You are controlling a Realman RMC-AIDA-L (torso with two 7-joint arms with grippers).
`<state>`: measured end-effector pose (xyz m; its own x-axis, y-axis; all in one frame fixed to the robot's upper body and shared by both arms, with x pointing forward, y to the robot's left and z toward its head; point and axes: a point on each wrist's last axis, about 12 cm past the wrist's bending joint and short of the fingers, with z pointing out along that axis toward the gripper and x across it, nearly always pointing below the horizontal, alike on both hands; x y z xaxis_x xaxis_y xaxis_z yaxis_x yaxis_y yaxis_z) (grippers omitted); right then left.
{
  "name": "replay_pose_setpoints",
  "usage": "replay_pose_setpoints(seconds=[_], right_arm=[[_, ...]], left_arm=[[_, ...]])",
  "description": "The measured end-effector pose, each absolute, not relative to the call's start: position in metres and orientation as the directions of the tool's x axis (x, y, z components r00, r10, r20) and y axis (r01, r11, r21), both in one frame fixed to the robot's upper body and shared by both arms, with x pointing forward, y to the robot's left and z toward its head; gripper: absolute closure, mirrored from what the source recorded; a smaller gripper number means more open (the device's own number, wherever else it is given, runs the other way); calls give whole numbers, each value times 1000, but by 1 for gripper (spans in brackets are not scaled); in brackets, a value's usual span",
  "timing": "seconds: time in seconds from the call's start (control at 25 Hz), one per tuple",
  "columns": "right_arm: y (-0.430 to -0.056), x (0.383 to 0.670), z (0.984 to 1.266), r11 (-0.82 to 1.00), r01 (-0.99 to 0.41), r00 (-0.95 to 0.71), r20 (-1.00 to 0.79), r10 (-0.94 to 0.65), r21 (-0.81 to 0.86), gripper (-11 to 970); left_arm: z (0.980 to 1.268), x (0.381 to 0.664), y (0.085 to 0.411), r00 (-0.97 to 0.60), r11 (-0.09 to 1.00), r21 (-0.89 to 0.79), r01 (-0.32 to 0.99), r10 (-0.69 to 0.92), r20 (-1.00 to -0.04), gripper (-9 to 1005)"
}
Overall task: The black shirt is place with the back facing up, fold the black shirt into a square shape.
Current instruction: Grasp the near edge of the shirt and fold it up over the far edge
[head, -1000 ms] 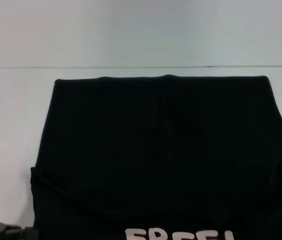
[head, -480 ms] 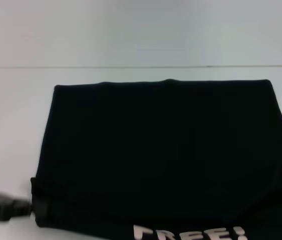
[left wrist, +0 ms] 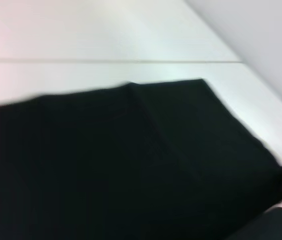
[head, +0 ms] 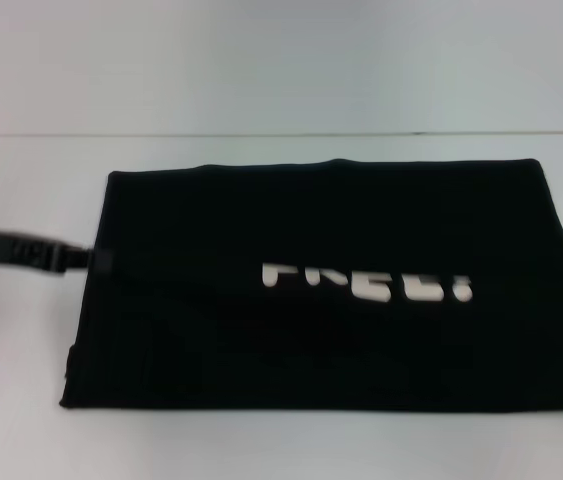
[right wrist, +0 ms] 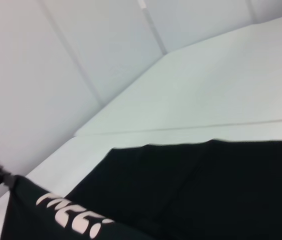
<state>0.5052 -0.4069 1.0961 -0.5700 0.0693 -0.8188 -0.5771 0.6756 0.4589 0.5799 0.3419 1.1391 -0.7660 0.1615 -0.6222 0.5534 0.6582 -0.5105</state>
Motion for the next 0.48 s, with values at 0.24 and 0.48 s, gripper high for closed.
replay_pose_setpoints(seconds=[0.24,0.48], right_arm=[[-383,547,1090,721,-521,-575,-812,100,457,917],[-355,591,1086,791,-447,-577,-811,103,418,918]], left_arm=[[1136,621,325,-731,780,-358,514,179,-658,995],[1128,645,311,-697,853,-219,474,211,-685,995]])
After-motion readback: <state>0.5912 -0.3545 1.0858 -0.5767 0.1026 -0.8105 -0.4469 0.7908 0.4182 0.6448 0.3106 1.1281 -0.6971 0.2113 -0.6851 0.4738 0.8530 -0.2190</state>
